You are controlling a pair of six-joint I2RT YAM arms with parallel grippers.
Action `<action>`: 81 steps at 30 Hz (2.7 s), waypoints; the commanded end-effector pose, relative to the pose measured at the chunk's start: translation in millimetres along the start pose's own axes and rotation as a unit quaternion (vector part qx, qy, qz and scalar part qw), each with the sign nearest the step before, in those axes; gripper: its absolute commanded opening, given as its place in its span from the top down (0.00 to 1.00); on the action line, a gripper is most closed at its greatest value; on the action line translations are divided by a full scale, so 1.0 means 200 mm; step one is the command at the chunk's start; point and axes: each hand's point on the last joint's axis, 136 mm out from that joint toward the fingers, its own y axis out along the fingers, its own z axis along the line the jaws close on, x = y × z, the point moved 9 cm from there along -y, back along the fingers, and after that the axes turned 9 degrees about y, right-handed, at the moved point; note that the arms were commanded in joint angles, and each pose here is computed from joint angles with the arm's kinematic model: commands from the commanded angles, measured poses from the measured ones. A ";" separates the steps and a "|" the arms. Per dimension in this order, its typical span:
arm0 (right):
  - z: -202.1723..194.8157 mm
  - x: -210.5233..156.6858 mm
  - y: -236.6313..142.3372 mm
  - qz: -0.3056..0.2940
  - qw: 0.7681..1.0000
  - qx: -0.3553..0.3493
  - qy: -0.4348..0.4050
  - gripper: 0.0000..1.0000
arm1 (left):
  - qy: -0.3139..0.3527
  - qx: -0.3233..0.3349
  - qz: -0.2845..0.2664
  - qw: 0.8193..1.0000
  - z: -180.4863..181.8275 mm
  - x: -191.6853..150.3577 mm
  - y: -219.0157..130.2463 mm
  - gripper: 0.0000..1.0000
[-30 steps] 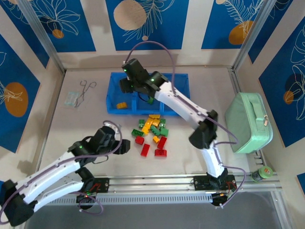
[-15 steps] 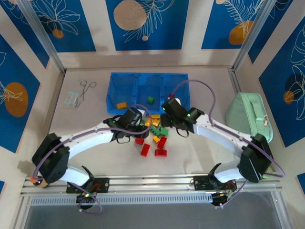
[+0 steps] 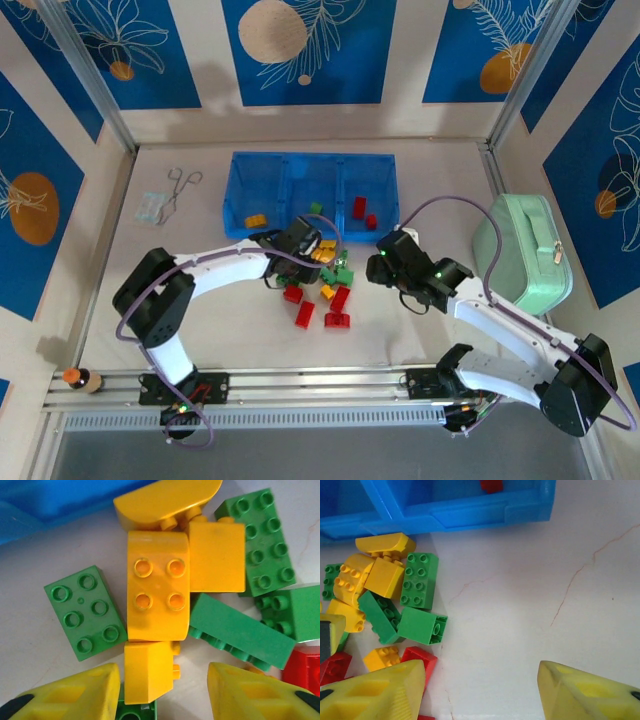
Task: Sort the legos into containers by color
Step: Pick up the lego from the center of the table, then place the lego in the container, then pick up the lego from the middle-left of the table.
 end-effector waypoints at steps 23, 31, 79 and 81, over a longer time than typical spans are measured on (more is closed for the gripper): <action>0.05 0.03 0.02 -0.006 1.000 0.020 0.018 0.39 | 0.009 0.010 0.025 1.000 -0.01 -0.02 0.05 0.73; 0.01 0.04 0.01 -0.010 0.999 0.016 0.028 0.39 | -0.004 0.010 -0.034 0.999 0.04 0.06 -0.20 0.77; -0.08 -0.05 -0.04 0.006 0.998 0.036 0.047 0.39 | -0.152 0.063 -0.197 0.967 0.75 0.47 -0.60 0.29; -0.07 -0.05 -0.03 0.006 0.998 0.036 0.047 0.39 | -0.131 0.046 -0.213 0.967 0.62 0.39 -0.63 0.29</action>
